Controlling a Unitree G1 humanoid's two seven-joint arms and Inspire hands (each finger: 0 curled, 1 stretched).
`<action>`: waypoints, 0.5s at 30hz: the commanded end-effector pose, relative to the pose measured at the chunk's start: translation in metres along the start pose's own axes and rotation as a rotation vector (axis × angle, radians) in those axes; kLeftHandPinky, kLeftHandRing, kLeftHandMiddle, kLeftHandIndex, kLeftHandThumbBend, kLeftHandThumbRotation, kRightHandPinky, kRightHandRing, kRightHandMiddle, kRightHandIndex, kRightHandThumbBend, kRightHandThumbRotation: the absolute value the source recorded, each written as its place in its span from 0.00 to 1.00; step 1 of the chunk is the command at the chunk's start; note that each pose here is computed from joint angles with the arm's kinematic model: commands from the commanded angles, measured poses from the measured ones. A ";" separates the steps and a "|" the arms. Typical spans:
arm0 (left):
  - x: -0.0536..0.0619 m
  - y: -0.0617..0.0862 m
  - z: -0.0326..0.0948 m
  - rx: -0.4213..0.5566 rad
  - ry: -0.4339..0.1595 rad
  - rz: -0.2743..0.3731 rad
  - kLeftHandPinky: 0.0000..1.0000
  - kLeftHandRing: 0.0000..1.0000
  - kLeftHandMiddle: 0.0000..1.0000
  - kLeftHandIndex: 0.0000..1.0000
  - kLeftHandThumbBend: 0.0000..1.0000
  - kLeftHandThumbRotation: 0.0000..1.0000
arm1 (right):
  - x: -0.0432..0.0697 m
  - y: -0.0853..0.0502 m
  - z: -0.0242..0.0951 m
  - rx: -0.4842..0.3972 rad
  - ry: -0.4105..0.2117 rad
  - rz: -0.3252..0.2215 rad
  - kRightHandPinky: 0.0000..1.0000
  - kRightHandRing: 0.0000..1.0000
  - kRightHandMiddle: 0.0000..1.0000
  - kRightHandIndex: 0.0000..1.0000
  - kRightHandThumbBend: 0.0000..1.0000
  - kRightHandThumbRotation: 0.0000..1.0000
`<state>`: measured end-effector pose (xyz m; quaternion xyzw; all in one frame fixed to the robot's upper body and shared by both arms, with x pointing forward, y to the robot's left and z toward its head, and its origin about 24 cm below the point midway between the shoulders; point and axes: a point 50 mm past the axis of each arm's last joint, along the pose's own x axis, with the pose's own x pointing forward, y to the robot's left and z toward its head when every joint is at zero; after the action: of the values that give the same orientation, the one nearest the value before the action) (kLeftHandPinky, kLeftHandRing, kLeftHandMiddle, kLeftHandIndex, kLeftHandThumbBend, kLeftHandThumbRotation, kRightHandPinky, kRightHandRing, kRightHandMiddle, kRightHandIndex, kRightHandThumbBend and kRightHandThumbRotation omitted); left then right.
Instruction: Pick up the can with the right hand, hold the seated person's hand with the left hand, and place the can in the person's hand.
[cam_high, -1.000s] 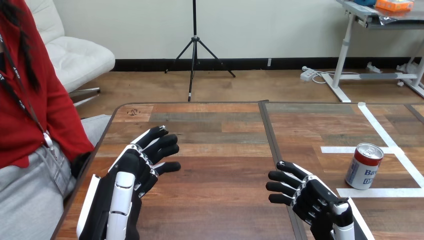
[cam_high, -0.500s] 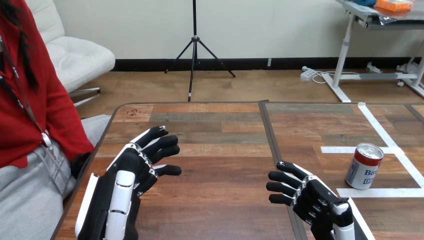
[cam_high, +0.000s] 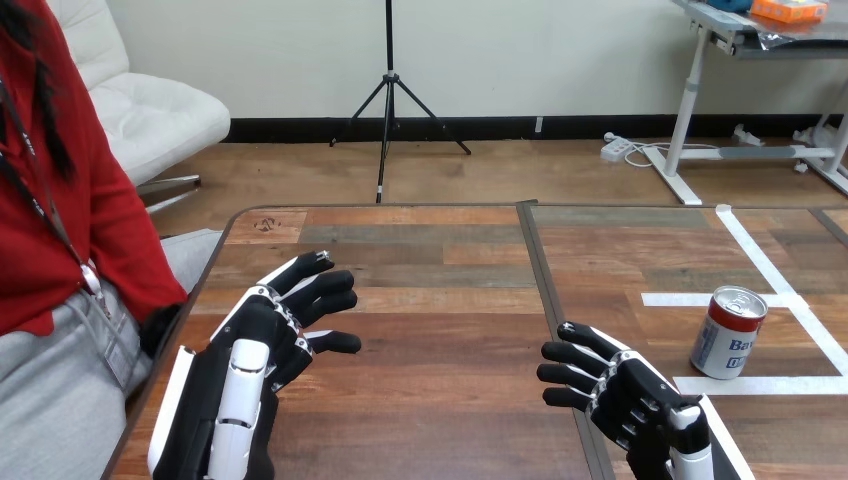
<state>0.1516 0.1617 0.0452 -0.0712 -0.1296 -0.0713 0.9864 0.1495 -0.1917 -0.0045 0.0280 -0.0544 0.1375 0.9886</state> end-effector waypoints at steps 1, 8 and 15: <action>0.013 -0.002 0.010 -0.010 -0.093 0.013 0.59 0.75 0.75 0.77 0.51 0.93 | 0.023 -0.007 0.020 -0.094 -0.107 0.053 0.74 0.78 0.81 0.83 0.97 1.00; 0.013 -0.001 0.010 -0.007 -0.086 0.011 0.59 0.75 0.75 0.77 0.53 0.93 | 0.038 -0.013 0.028 -0.165 -0.134 0.082 0.74 0.79 0.82 0.84 0.97 1.00; 0.014 -0.002 0.010 -0.002 -0.091 0.004 0.58 0.75 0.75 0.77 0.53 0.94 | 0.060 -0.024 0.044 -0.257 -0.177 0.086 0.76 0.80 0.82 0.84 0.97 1.00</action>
<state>0.1516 0.1624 0.0452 -0.0703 -0.1295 -0.0698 0.9866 0.1674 -0.1983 0.0054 -0.0445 -0.0652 0.1698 0.9823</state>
